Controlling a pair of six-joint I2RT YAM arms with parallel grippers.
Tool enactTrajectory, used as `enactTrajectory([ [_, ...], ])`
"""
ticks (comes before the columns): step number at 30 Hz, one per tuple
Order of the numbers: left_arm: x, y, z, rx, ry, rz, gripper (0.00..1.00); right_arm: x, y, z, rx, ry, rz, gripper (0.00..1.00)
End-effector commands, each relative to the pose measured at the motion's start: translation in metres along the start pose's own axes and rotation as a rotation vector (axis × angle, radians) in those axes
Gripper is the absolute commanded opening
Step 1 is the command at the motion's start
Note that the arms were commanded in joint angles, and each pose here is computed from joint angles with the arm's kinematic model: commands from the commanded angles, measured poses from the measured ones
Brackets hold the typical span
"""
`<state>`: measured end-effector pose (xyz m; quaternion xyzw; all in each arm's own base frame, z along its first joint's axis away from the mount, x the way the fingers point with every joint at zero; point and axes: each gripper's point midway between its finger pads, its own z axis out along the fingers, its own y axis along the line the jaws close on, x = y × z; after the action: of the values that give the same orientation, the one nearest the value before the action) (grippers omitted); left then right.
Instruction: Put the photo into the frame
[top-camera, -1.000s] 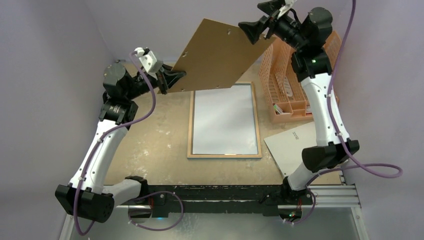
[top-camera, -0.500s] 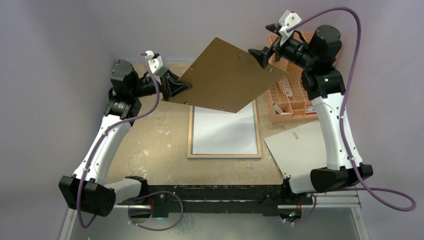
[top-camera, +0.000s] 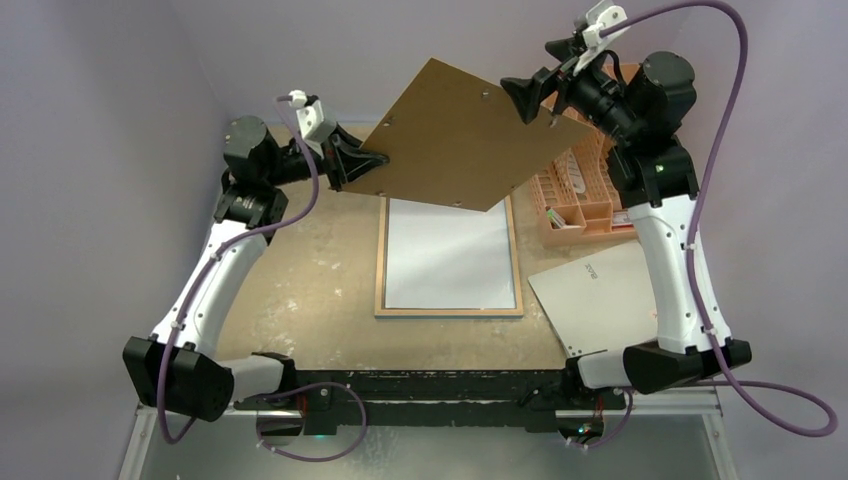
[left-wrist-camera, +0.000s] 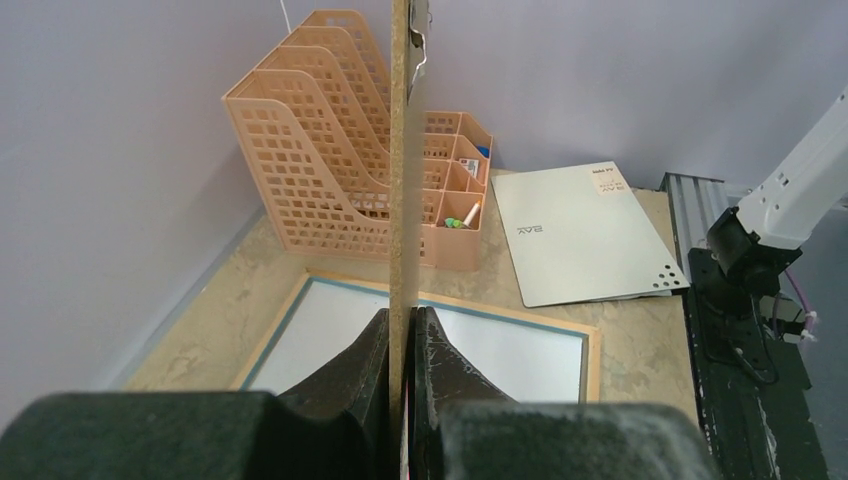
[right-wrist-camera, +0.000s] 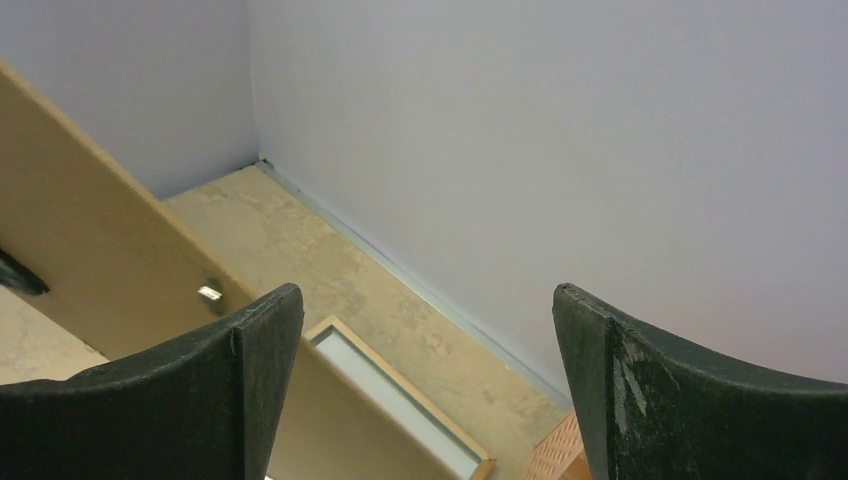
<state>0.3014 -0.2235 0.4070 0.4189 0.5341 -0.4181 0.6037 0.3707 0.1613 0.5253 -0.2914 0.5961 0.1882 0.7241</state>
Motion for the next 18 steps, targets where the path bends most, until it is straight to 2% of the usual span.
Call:
enactTrajectory([
  [1,-0.049,0.002,0.003,-0.004,-0.104,0.147,0.0,-0.023,0.007,-0.014,0.001,-0.054,0.003,0.97],
  [3,-0.047,0.006,0.005,-0.006,-0.1,0.134,0.0,-0.022,0.0,-0.014,0.046,-0.049,0.021,0.97],
  [6,-0.042,0.01,0.008,-0.002,-0.093,0.116,0.0,-0.022,-0.033,-0.018,0.236,-0.055,0.076,0.96],
  [9,-0.041,0.011,0.01,0.008,-0.094,0.123,0.0,-0.025,-0.036,-0.021,0.251,-0.071,0.068,0.96],
  [13,-0.042,0.013,0.011,0.009,-0.096,0.127,0.0,-0.019,-0.015,-0.018,0.129,-0.054,0.054,0.96],
  [18,-0.046,0.009,0.012,0.043,-0.101,0.144,0.0,0.007,0.041,-0.022,-0.191,-0.014,-0.029,0.97],
])
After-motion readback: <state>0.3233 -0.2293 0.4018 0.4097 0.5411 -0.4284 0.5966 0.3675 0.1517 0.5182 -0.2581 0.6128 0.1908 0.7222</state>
